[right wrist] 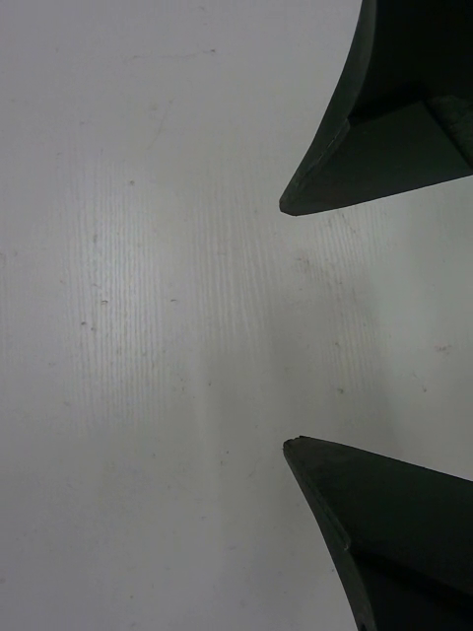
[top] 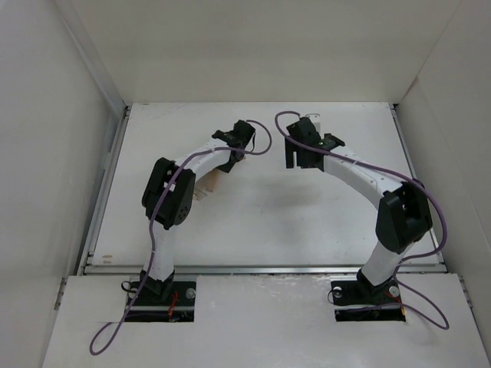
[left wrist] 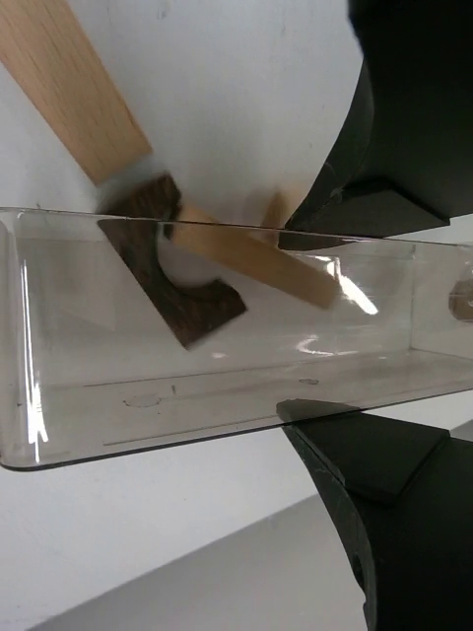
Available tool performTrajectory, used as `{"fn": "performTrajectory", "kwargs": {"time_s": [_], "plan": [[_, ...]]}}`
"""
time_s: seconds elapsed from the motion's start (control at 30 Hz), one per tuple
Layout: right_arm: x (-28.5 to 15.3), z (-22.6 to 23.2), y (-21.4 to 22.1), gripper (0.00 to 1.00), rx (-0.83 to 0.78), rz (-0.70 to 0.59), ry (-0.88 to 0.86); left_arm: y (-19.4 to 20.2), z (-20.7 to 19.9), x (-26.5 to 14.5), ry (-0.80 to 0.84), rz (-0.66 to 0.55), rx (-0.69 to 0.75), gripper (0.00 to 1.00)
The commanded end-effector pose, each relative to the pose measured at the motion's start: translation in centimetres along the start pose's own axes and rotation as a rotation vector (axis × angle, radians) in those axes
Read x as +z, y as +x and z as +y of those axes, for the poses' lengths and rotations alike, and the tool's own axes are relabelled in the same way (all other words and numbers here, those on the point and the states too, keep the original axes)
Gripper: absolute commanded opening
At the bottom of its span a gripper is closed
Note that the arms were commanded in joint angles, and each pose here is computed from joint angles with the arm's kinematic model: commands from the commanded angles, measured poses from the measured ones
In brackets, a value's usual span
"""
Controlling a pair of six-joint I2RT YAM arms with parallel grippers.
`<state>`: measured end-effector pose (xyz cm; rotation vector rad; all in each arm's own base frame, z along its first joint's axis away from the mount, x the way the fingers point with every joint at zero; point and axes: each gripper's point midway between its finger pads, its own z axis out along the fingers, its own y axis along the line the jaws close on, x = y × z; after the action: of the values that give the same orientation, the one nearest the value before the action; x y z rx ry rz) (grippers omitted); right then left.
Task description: Build the wood block tower
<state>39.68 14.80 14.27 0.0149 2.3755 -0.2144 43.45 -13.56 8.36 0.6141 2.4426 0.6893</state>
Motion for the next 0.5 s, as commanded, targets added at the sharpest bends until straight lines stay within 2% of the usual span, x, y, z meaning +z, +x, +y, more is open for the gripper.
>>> {"fn": "performTrajectory", "kwargs": {"time_s": [0.0, 0.23, 0.3, 0.47], "plan": [[-1.3, -0.5, -0.6, 1.0, 0.03, -0.041, 0.01, 0.4, 2.8, -0.1, -0.176, 0.005, 0.013, 0.0], [-0.3, 0.6, 0.0, 1.0, 0.005, -0.016, -0.025, 0.0, 2.6, -1.2, -0.178, -0.015, 0.022, 0.0], [-0.5, 0.9, -0.6, 1.0, 0.005, -0.03, -0.041, -0.3, 2.4, -1.7, -0.111, -0.019, 0.001, 0.0], [-0.6, 3.3, -2.2, 1.0, -0.002, -0.056, -0.158, -1.6, 5.6, -2.3, 0.148, -0.056, -0.232, 0.0]]}}
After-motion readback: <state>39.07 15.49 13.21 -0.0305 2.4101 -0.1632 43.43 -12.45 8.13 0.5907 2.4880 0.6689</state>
